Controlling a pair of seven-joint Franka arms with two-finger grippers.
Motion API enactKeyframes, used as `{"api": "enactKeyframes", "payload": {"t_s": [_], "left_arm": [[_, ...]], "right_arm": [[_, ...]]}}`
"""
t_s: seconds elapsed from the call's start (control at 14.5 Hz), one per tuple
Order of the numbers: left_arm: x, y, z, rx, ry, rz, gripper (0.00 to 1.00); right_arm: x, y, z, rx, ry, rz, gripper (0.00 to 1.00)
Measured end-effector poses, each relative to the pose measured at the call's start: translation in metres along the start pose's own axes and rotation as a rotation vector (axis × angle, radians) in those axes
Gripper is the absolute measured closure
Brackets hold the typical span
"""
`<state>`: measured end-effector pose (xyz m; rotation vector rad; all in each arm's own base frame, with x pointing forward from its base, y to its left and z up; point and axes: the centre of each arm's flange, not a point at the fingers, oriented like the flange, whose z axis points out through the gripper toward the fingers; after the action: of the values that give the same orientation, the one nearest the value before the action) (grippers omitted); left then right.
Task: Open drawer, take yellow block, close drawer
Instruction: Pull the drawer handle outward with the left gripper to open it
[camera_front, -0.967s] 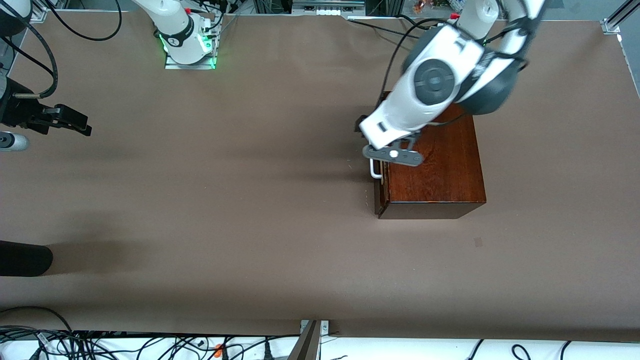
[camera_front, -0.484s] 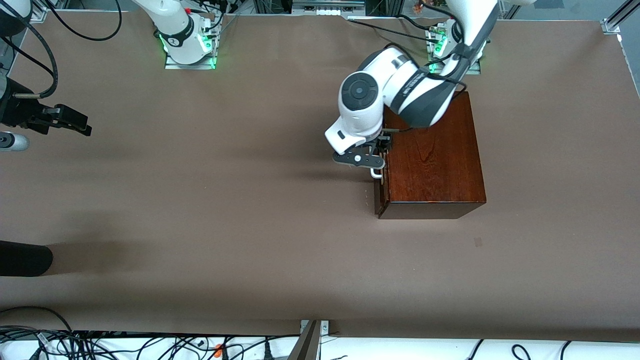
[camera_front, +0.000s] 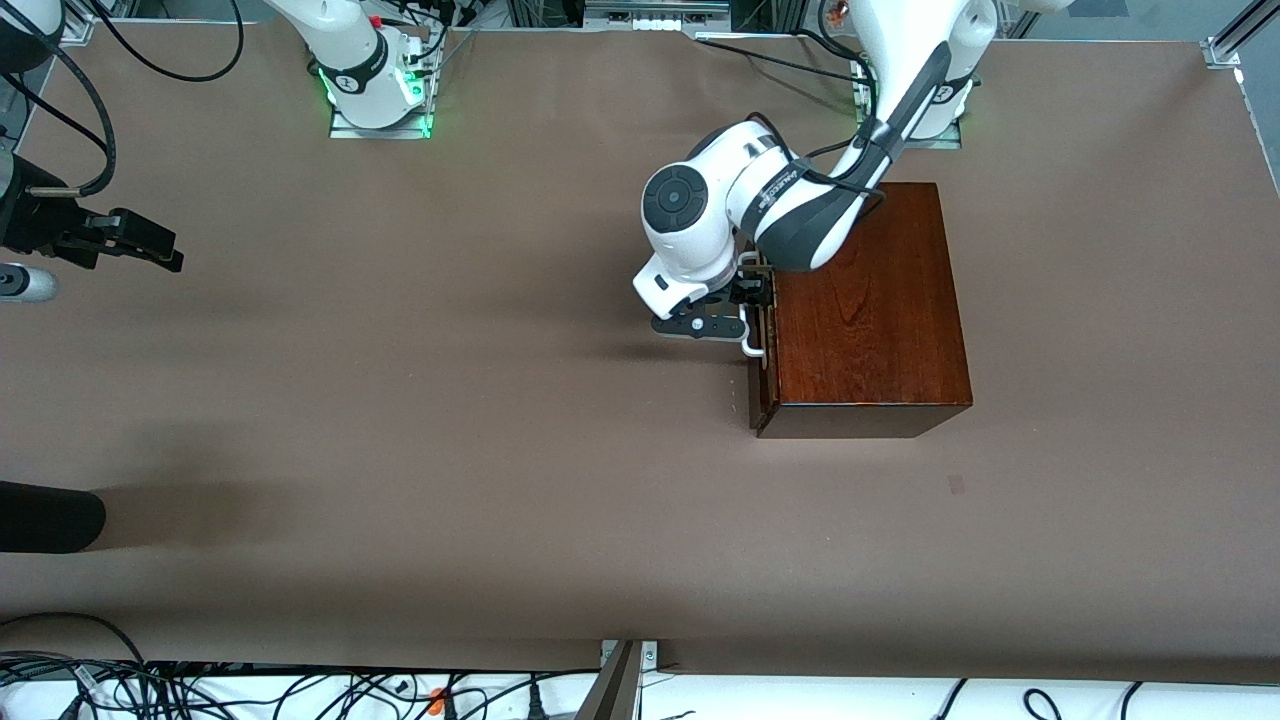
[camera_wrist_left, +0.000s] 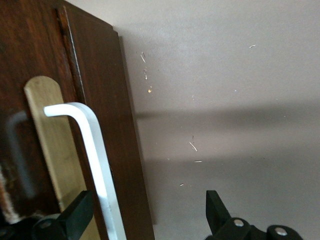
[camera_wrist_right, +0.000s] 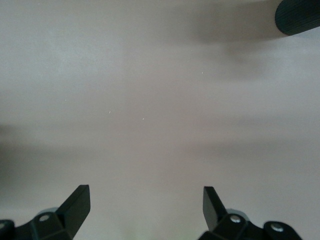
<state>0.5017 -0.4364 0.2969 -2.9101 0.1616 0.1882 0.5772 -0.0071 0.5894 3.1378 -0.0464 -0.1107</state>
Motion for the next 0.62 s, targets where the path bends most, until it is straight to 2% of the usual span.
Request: {"api": "enactKeyframes", "payload": {"t_s": [0.62], "left_arm": [[-0.005,0.005,0.014,0.039,0.002,-0.012,0.00]], "right_arm": [[0.000,0.000,0.000,0.000,0.000,0.000,0.00]]}}
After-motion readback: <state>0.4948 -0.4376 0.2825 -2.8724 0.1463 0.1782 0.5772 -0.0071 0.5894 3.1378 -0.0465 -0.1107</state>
